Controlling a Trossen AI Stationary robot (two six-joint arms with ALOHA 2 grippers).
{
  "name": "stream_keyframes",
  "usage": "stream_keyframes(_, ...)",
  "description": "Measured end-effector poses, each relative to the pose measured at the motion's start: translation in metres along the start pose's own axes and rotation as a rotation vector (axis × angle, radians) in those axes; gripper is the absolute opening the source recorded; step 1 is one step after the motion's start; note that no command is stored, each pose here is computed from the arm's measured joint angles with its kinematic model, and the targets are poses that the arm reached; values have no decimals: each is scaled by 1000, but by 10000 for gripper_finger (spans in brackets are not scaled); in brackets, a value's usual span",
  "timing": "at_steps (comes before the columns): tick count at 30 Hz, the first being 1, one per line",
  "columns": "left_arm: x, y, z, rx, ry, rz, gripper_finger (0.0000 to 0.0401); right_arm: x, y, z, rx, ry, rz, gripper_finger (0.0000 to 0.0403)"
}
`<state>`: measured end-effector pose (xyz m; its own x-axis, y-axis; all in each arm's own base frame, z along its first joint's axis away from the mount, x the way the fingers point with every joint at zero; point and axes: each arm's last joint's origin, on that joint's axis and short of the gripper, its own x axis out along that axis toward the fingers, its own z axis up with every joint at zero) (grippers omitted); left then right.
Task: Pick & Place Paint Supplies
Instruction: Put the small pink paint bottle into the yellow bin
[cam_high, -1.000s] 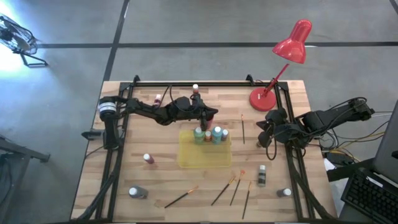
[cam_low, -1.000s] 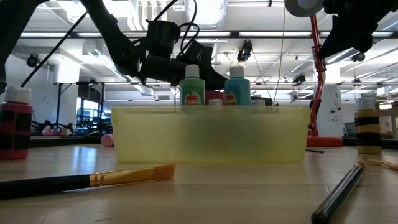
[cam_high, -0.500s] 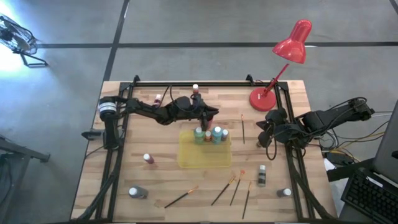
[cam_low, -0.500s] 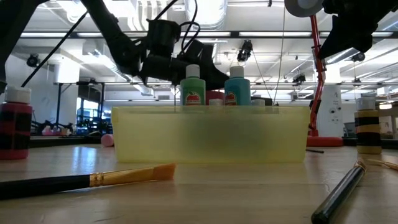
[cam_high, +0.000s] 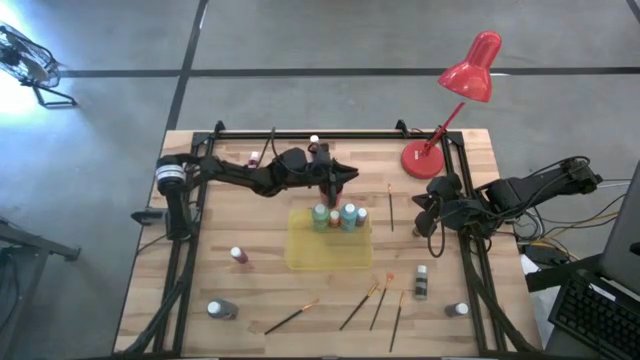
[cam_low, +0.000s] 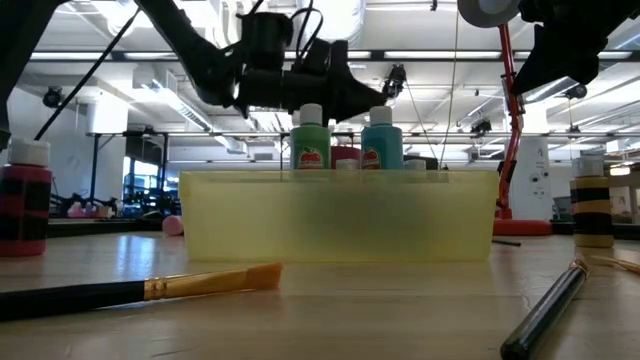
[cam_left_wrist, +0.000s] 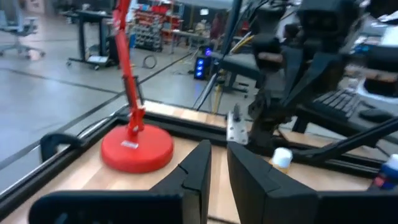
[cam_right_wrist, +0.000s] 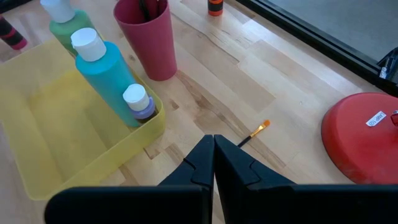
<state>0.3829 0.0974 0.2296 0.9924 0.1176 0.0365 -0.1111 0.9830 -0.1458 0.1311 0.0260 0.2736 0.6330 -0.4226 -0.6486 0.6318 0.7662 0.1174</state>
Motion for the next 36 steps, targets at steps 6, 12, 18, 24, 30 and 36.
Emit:
stream_keyframes(6, 2, -5, 23, 17, -42, -58, 60, 0, 0, 0, 0, 0, 0, 8)
stream_keyframes(12, -10, -11, 52, 60, -47, -73, 60, 0, 0, 0, 0, 0, 0, 8)
stream_keyframes(18, -32, -19, 82, 104, -18, -69, 60, 0, 0, 0, 0, 0, 0, 8)
stream_keyframes(24, -59, -26, 106, 147, 41, -58, 60, 0, 0, 0, 0, 0, 0, 8)
stream_keyframes(30, -89, -29, 123, 194, 124, 73, 60, 0, 0, 0, 0, 1, 0, 8)
stream_keyframes(36, -117, -31, 134, 221, 196, 207, 60, 0, 0, 0, 0, 1, 0, 8)
